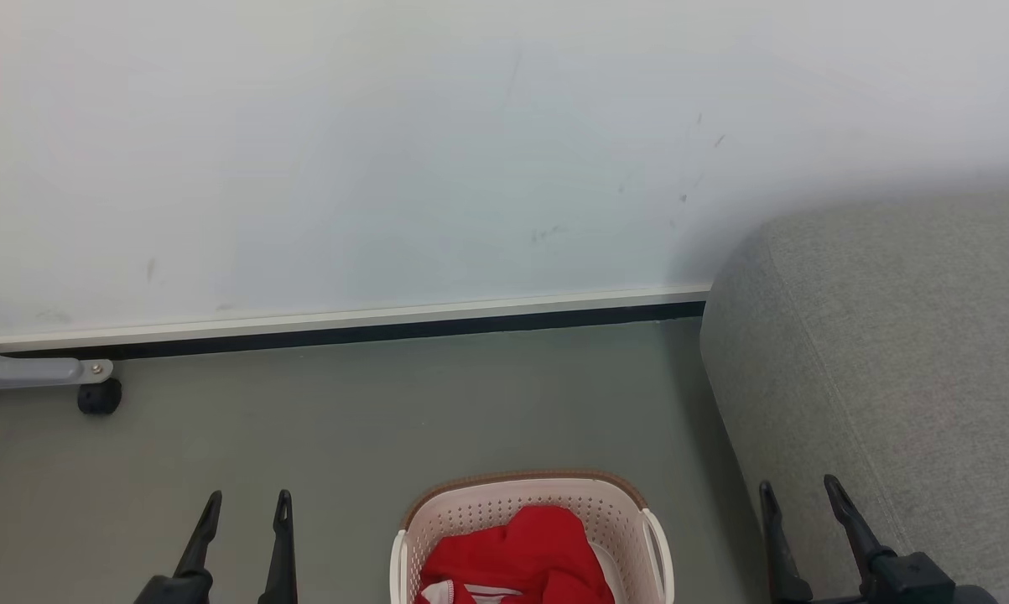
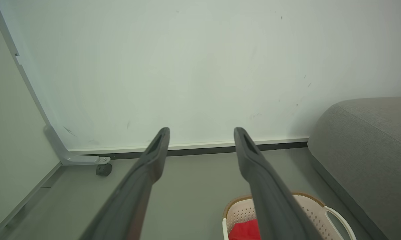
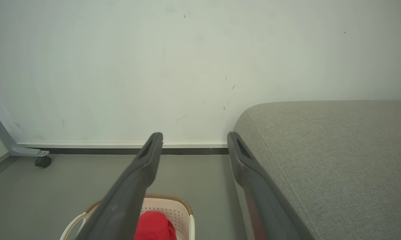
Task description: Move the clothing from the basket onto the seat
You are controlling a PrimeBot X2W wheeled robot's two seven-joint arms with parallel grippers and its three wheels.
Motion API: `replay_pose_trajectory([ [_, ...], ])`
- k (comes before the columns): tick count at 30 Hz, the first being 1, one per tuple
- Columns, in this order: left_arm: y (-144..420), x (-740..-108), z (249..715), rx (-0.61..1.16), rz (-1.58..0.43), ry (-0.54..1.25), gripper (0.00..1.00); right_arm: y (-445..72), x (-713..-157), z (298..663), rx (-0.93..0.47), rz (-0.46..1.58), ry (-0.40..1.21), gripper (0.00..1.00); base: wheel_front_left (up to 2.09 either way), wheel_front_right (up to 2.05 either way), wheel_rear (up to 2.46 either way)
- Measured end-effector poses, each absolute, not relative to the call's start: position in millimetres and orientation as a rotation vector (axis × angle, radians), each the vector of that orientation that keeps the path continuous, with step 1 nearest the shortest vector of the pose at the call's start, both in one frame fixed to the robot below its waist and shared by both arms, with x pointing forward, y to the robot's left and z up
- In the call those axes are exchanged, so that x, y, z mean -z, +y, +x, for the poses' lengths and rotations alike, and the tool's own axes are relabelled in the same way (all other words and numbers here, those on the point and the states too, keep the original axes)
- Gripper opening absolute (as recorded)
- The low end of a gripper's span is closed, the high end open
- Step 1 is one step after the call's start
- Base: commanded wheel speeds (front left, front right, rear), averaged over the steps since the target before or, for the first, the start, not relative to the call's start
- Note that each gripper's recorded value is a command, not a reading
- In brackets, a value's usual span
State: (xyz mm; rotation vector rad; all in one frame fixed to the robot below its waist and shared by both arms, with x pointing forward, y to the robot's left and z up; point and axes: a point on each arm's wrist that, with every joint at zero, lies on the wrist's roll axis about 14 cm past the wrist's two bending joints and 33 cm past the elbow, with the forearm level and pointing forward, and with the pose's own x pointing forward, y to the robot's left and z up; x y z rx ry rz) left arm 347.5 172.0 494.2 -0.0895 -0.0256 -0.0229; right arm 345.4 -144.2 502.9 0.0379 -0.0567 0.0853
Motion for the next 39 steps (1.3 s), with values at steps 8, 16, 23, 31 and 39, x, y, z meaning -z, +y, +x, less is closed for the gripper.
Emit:
replay_pose_trajectory([
  [8,171,-493,348,0.034,-0.096,-0.021,1.0,-146,-502,345,-0.08,0.038,-0.055,1.0,0.0,0.0,0.0],
  [16,172,-492,348,0.028,-0.101,-0.02,1.0,-148,-502,345,-0.072,0.041,-0.054,1.0,0.0,0.0,0.0],
  [23,174,-487,346,0.024,-0.102,-0.003,1.0,-149,-499,345,-0.066,0.047,-0.044,1.0,0.0,0.0,0.0],
  [31,171,-481,352,0.048,-0.083,0.015,1.0,-149,-492,347,-0.066,0.06,-0.021,1.0,0.0,0.0,0.0],
  [39,159,-478,377,0.102,-0.065,0.021,1.0,-155,-493,368,-0.042,0.072,-0.025,1.0,0.0,0.0,0.0],
])
